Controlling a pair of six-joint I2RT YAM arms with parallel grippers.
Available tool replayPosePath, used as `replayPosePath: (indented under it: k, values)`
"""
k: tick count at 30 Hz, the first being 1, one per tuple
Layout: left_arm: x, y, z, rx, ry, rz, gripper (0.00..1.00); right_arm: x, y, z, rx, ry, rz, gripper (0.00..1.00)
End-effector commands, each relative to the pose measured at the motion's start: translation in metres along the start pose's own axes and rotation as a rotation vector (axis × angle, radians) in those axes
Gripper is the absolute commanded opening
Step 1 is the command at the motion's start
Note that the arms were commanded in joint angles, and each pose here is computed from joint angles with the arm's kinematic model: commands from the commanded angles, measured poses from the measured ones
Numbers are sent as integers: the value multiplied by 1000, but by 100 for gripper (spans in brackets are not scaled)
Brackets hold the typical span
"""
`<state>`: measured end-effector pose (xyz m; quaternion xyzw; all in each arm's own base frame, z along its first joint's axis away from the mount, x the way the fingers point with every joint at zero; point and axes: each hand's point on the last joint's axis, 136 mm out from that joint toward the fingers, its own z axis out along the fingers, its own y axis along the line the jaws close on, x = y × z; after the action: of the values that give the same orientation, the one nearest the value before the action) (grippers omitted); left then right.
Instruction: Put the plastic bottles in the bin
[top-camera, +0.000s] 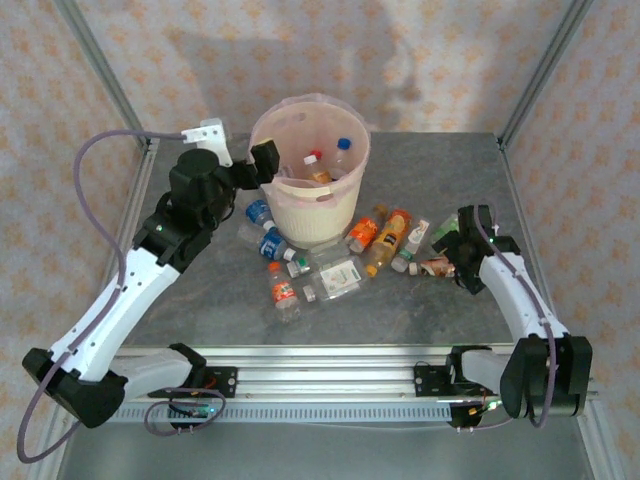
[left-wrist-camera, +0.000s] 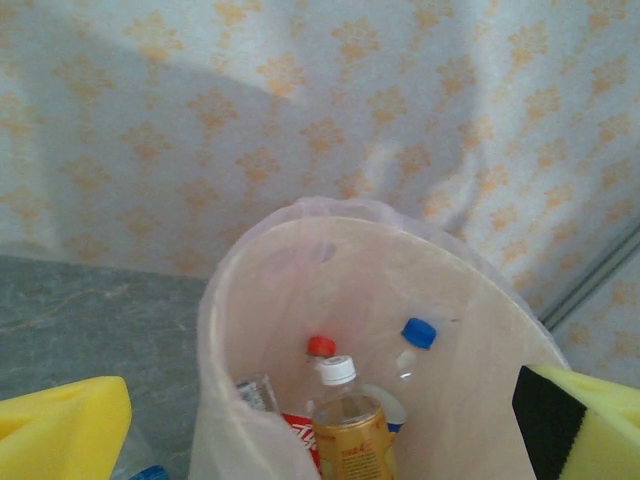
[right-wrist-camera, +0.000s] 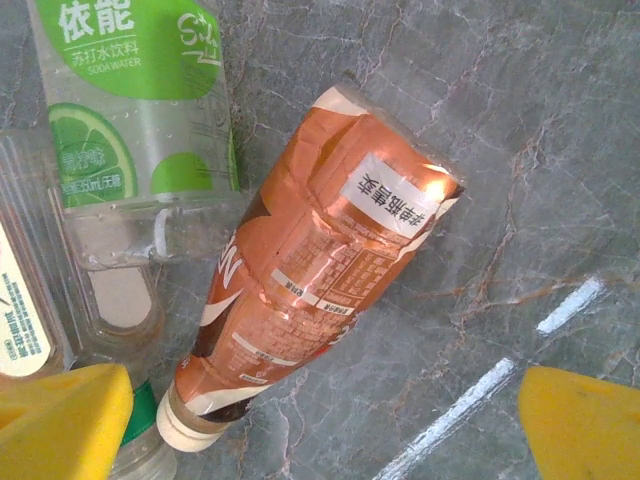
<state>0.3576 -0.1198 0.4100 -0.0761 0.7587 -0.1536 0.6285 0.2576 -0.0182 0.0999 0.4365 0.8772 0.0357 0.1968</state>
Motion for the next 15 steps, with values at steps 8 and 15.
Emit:
replayPosePath:
  k: [8,15]
  values:
    - [-6,17,-9,-78,-55,-33,100,0,-4,22,18,-2,34,100]
    - [-3,19,-8,-90,-43,-30,100,-2,3,35,12,14,36,100]
